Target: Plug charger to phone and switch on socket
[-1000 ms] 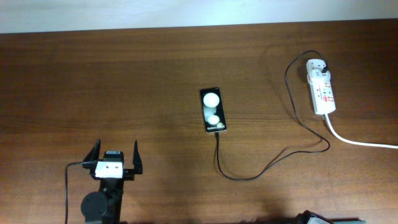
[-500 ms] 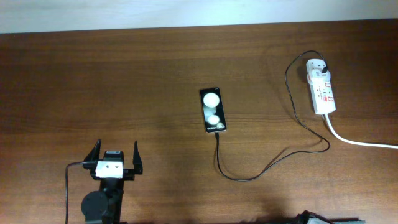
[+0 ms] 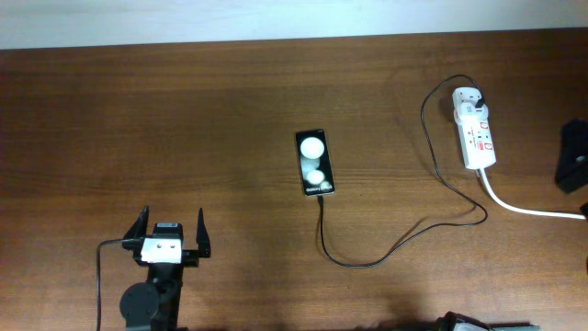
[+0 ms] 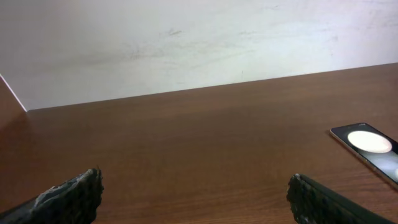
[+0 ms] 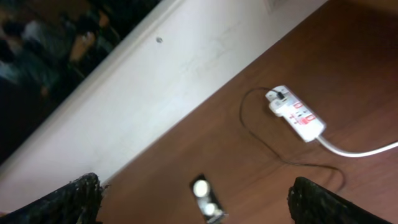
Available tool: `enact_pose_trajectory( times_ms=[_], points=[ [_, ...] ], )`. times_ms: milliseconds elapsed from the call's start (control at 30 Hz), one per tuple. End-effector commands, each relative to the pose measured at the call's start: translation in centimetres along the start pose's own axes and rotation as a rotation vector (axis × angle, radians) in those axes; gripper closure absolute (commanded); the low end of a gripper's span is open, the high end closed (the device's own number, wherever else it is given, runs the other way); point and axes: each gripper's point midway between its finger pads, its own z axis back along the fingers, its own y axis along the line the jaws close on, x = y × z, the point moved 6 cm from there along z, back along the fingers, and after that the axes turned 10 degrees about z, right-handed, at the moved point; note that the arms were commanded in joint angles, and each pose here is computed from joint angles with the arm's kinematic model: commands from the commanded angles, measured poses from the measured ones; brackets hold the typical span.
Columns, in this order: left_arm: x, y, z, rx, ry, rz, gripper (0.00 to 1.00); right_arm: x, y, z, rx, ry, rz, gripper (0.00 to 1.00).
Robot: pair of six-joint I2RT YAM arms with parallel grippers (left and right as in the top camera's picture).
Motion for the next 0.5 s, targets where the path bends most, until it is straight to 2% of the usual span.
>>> enact_pose_trajectory(
  times_ms=[0, 100, 200, 333, 467],
  points=[
    [-0.1, 0.1, 0.0, 0.011, 0.004, -0.003, 0.01, -0.6, -0.3, -0.3, -0.017, 0.030, 0.268, 0.01],
    [-0.1, 0.1, 0.0, 0.011, 0.004, -0.003, 0.01, -2.0, -1.0, 2.2, -0.078, -0.028, 0.379, 0.01],
    [-0.1, 0.1, 0.0, 0.011, 0.004, -0.002, 0.01, -3.7, -1.2, 2.7, -0.034, -0.094, 0.456, 0.01],
    [-0.1, 0.1, 0.0, 0.011, 0.004, -0.002, 0.01, -8.5, -3.4, -0.6, 0.003, -0.167, 0.473, 0.01],
    [-0.1, 0.1, 0.0, 0.011, 0.004, -0.003, 0.01, -13.1, -4.3, -4.8, 0.155, -0.313, 0.511, 0.01]
  ],
)
